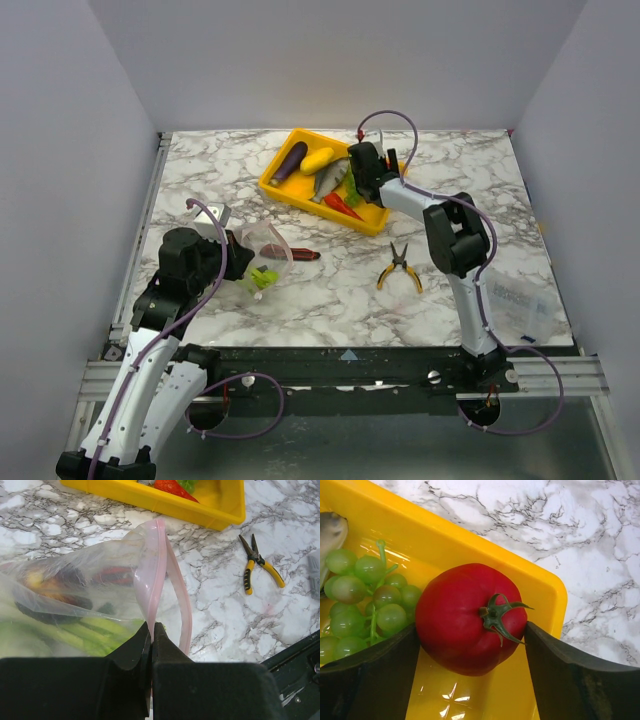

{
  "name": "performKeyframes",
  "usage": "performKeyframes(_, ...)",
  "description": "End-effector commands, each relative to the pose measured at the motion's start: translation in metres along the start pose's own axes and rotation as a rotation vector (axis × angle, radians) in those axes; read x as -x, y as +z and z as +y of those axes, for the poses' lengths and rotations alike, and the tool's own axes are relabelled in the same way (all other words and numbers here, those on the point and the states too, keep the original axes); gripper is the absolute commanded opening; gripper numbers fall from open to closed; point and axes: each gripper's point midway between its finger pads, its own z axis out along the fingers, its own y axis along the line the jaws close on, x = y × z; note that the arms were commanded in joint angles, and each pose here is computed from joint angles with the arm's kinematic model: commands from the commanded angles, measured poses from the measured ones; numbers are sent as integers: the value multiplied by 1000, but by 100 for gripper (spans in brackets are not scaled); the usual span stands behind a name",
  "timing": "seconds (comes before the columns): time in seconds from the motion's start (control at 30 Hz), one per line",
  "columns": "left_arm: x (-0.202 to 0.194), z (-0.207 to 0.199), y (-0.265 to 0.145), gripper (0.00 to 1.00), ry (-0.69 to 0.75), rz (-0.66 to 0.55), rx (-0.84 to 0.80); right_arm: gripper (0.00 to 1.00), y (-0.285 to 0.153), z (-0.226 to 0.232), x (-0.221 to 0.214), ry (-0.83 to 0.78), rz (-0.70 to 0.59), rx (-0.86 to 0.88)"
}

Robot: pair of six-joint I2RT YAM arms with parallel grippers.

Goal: Place the food in the zip-top bag and seal the zipper

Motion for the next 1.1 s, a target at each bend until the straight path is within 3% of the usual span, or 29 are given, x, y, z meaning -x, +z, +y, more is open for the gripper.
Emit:
performKeyframes(0.0,5,-2,-1,0,12,-18,-15,73,10,5,-9,-29,28,10)
performKeyframes(0.27,5,-2,0,0,10,-16,-14,31,-17,-9,27,30,-23,48)
performKeyframes(0.47,4,-1,1,0,9,-12,-11,14,-66,-13,42,151,-38,193)
performKeyframes(0.6,4,-2,1,0,10,-8,-15,10,-118,13,44,276,-22,487)
performKeyframes(0.77,3,1,3,0,6,0,-5,9,-212,61,36,415,-17,1038)
performKeyframes(0.9,3,-1,3,0,7,1,-13,8,-298,73,31,478,-53,1455)
performKeyframes(0.97,3,0,3,0,7,1,-10,8,-336,81,25,482,-42,1622)
performKeyframes(1.07,3,0,3,0,6,2,-8,8,-374,103,11,408,-7,1731)
